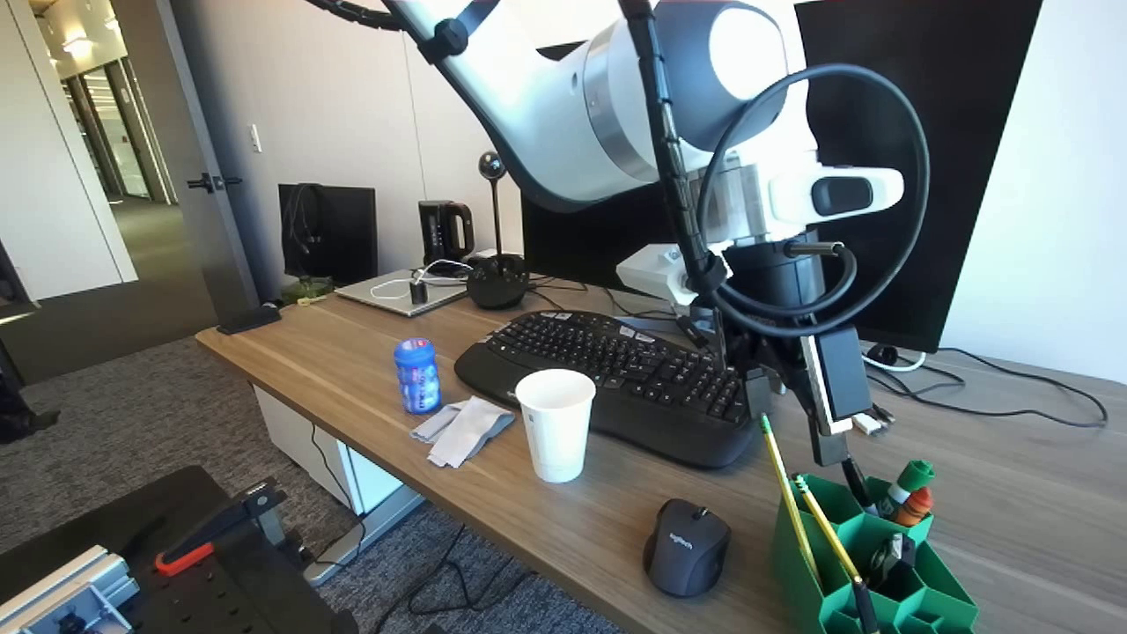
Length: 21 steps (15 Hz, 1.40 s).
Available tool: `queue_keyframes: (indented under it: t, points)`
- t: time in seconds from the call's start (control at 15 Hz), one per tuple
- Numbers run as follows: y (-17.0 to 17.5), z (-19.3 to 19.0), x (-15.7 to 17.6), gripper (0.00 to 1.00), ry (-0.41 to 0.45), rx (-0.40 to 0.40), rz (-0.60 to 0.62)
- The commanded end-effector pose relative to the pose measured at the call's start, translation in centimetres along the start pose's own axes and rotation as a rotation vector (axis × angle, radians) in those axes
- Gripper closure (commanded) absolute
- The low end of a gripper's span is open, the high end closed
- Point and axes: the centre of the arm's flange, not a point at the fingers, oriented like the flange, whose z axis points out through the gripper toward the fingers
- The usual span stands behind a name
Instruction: Pick up the pencil and put it in the cup
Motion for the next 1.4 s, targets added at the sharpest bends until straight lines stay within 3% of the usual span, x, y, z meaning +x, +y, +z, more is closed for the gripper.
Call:
queue_keyframes:
  t: [0.0,0.53,1.33]
  points:
    - [1.9,-2.0,-0.9,0.0,-0.024,0.025,0.017]
    - [3.7,-2.5,-2.1,0.0,-0.048,0.025,0.027]
    - [3.2,-1.4,-2.2,0.0,-0.054,0.01,0.033]
